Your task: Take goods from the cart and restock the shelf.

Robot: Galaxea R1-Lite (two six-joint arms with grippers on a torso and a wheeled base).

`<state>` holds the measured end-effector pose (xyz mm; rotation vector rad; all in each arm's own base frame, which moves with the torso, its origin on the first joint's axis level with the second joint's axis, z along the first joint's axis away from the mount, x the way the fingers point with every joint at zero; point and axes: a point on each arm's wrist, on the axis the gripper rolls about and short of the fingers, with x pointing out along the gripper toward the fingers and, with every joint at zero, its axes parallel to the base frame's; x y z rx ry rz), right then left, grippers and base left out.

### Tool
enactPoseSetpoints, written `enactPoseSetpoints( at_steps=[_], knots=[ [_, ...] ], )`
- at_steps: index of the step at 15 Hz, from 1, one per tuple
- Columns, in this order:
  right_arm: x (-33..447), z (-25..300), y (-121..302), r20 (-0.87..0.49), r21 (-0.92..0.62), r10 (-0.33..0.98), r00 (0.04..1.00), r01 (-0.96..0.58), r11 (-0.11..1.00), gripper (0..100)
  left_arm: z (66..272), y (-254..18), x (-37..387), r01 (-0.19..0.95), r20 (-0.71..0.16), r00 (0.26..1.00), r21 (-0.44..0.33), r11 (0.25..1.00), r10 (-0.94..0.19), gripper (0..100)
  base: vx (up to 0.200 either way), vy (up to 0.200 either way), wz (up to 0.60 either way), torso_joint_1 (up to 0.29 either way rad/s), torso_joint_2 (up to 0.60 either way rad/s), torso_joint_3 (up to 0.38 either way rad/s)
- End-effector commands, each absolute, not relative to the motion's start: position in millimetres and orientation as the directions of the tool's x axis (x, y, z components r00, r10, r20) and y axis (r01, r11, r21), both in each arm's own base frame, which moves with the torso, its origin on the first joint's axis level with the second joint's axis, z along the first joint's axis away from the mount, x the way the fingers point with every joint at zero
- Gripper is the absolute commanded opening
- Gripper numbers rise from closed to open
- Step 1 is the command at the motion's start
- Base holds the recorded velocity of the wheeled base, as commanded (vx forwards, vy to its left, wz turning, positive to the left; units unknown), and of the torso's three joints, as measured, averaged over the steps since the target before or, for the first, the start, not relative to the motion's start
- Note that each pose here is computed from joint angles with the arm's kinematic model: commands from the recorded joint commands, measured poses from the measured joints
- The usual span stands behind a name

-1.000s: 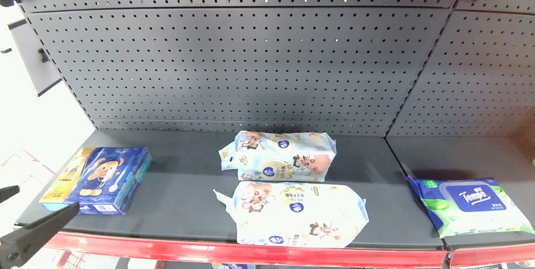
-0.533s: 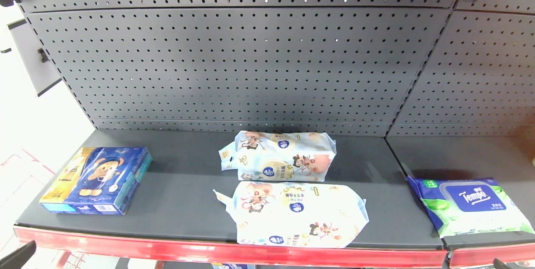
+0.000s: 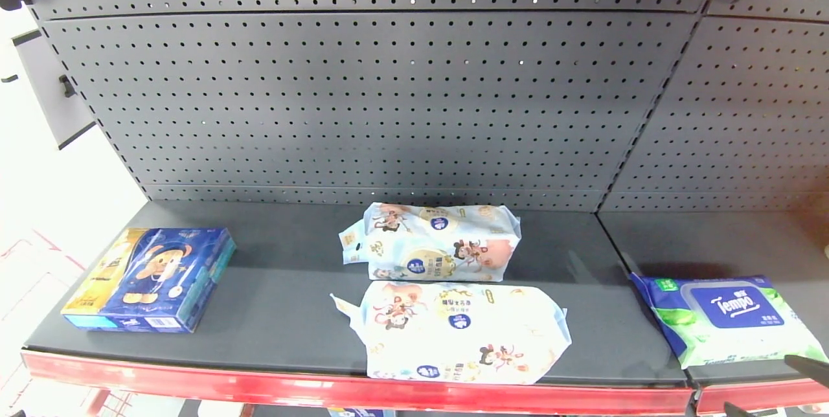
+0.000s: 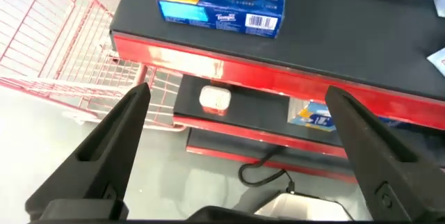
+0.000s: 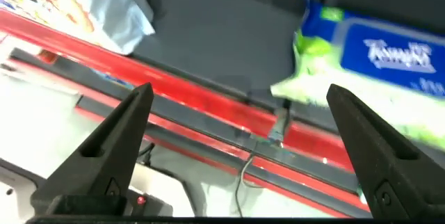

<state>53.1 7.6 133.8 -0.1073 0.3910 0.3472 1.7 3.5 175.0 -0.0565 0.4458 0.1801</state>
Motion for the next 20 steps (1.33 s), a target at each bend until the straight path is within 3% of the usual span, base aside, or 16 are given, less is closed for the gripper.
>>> enactPoseSetpoints(
  at_steps=[1,8,13,20],
  knots=[
    [95,140,16,-0.459,-0.008,0.374,0.806,-0.425,0.905,100,168,3,-4,-0.187,-0.424,0.891,-0.014,0.982,0.164,100,0.000,0.000,0.00,0.000,0.00,0.000],
    [165,127,50,-0.576,-0.027,0.395,0.716,-0.499,0.866,100,176,4,-3,-0.179,-0.402,0.898,0.034,0.983,0.177,100,0.000,0.000,0.00,0.000,0.00,0.000],
    [170,117,65,-0.621,-0.013,0.432,0.654,-0.559,0.829,100,180,4,0,-0.176,-0.406,0.896,0.045,0.983,0.179,100,0.000,0.000,0.00,0.000,0.00,0.000],
    [191,120,78,-0.623,-0.017,0.446,0.642,-0.581,0.814,100,179,4,-1,-0.167,-0.404,0.897,0.065,0.984,0.179,100,0.000,0.000,0.00,0.000,0.00,0.000]
  ],
)
